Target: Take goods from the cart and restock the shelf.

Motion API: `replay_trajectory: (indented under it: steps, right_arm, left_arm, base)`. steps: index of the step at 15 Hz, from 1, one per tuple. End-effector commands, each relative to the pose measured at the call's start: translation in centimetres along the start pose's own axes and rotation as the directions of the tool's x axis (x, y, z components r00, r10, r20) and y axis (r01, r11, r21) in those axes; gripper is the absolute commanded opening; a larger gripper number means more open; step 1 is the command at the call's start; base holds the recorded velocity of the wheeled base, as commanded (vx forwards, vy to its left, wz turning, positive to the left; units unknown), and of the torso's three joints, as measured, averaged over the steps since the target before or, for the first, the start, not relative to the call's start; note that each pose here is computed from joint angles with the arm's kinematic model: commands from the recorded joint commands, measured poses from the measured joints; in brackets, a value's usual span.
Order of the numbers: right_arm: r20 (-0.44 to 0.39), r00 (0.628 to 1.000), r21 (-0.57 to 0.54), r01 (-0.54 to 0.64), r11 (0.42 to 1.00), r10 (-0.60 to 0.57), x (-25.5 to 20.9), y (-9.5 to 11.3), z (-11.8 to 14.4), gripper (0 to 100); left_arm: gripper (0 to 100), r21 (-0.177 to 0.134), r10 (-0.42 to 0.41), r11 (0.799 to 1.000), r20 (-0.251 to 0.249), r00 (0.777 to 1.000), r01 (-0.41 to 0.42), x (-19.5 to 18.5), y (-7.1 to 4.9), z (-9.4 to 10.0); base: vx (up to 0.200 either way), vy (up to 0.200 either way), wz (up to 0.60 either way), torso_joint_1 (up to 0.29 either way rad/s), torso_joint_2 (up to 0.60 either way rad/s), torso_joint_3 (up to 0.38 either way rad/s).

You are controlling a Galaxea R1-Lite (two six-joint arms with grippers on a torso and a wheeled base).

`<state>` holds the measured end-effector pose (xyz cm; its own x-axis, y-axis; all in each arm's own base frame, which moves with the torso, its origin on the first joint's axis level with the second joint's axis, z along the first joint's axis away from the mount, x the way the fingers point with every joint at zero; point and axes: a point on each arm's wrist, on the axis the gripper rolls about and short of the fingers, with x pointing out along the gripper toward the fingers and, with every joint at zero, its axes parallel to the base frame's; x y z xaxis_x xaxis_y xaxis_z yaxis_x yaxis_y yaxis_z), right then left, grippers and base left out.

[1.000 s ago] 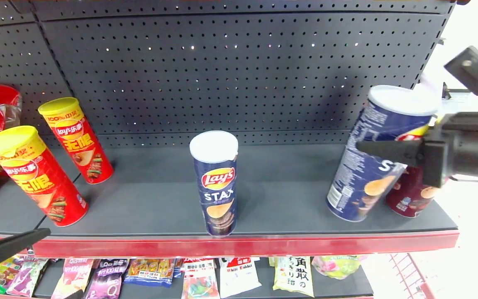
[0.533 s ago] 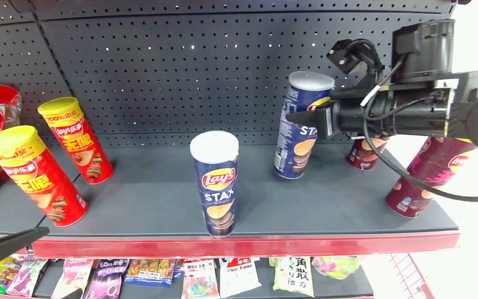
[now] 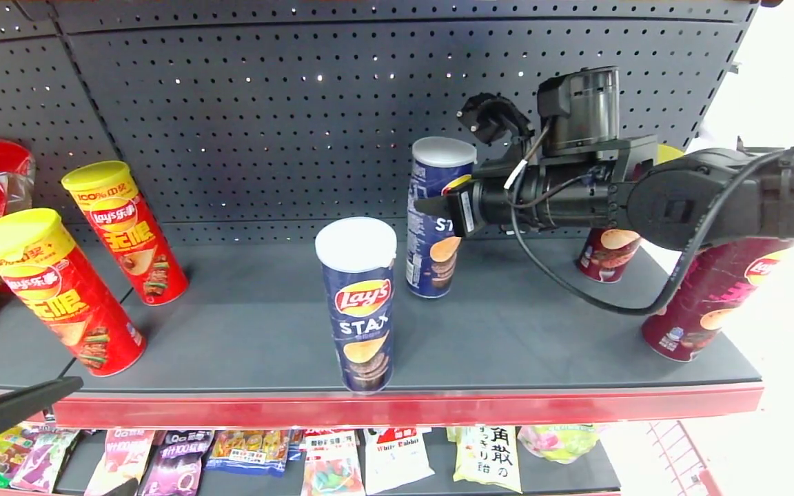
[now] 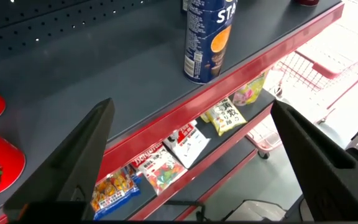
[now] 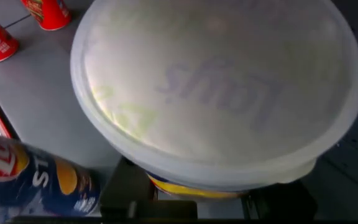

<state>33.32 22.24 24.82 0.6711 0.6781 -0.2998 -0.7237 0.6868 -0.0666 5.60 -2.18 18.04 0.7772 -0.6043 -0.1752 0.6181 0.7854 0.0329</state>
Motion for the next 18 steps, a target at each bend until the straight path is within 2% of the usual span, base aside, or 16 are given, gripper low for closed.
replay_trajectory:
  steps: [1, 5, 18]
  right_arm:
    - [-0.004, 1.000, -0.004, -0.015, 1.000, 0.015, 1.6, 0.3, -0.3, 0]
    - [-0.001, 0.999, -0.016, -0.046, 0.999, 0.046, 3.1, 1.5, -0.2, 0]
    - [0.001, 0.999, -0.020, -0.051, 0.998, 0.051, 5.7, 1.8, -0.7, 0]
  left_arm:
    - [100, -0.003, -0.001, 1.000, -0.006, 1.000, 0.001, 0.1, 0.0, -0.1]
    - [100, -0.011, -0.003, 1.000, -0.023, 1.000, 0.003, 0.1, 0.0, -0.2]
    - [100, -0.011, -0.001, 1.000, -0.023, 1.000, 0.001, 0.0, -0.1, -0.4]
  base:
    - [0.000, 0.000, 0.00, 0.000, 0.00, 0.000]
    - [0.000, 0.000, 0.00, 0.000, 0.00, 0.000]
    - [0.000, 0.000, 0.00, 0.000, 0.00, 0.000]
